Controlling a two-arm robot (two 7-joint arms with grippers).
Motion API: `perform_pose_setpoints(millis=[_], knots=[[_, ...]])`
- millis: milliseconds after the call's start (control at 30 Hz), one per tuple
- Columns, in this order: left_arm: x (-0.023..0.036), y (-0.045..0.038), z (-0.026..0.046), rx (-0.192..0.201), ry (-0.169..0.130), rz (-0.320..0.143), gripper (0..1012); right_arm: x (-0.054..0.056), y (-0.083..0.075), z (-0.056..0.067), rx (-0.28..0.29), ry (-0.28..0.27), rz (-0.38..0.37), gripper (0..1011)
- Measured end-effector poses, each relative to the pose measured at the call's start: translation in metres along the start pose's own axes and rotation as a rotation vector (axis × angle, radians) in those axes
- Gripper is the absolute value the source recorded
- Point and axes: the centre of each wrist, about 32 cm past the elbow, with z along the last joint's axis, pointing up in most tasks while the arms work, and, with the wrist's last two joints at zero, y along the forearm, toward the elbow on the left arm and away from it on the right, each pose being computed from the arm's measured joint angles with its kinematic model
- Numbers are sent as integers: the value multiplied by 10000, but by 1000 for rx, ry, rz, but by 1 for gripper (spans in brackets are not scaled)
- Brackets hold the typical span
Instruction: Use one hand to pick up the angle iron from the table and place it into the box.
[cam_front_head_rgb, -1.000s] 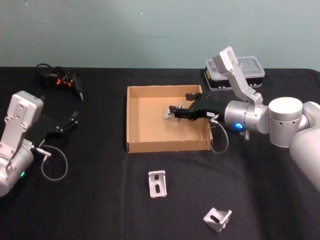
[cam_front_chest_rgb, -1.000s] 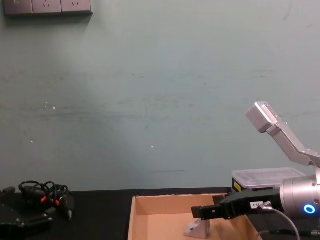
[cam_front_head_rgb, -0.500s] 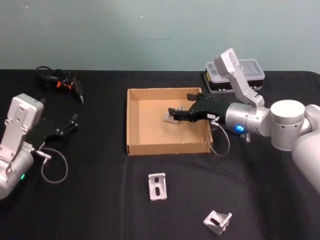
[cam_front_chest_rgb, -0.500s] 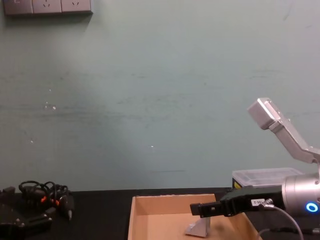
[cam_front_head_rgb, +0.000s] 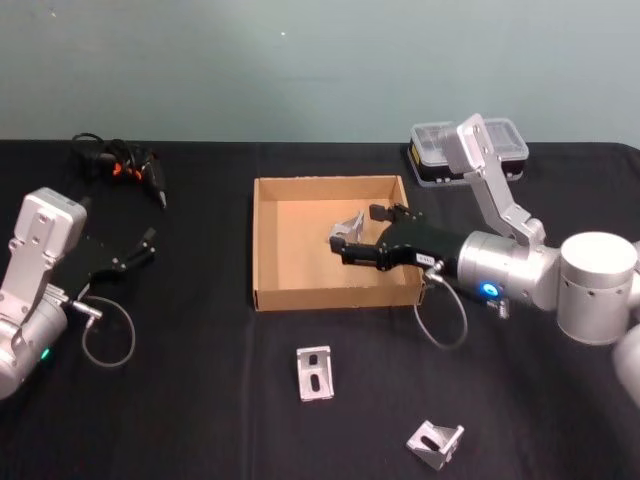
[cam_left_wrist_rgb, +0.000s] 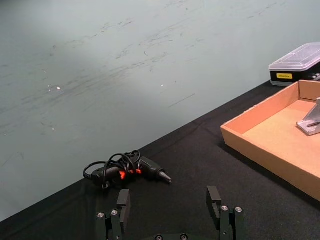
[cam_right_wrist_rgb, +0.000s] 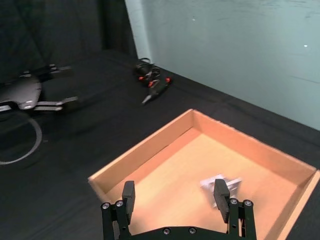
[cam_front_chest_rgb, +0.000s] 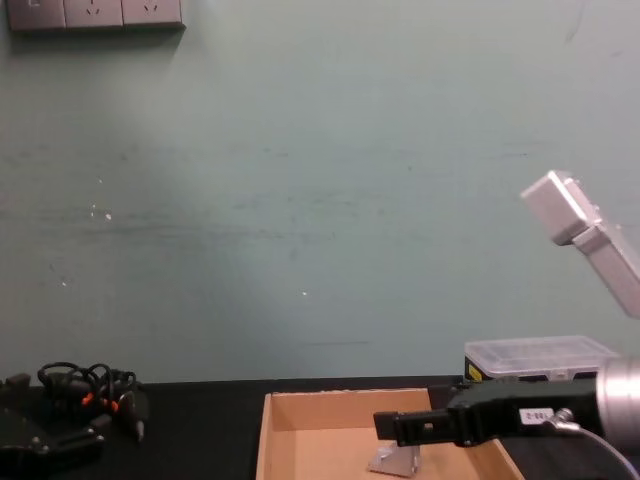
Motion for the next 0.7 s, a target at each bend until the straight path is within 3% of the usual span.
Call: perform_pose_setpoints(millis=[100,267,533,700], knots=[[0,0,0,0,0,0,1000,-152,-177,0,0,-2,8,1003],[0,0,0,0,0,0,1000,-256,-373,20,-17,-28,56,1003],[0,0,0,0,0,0,1000,-255,-570,-36,-59,-60,193,1003],[0,0,0,0,0,0,1000,-200,-569,-86,-77,-70,263,1003]])
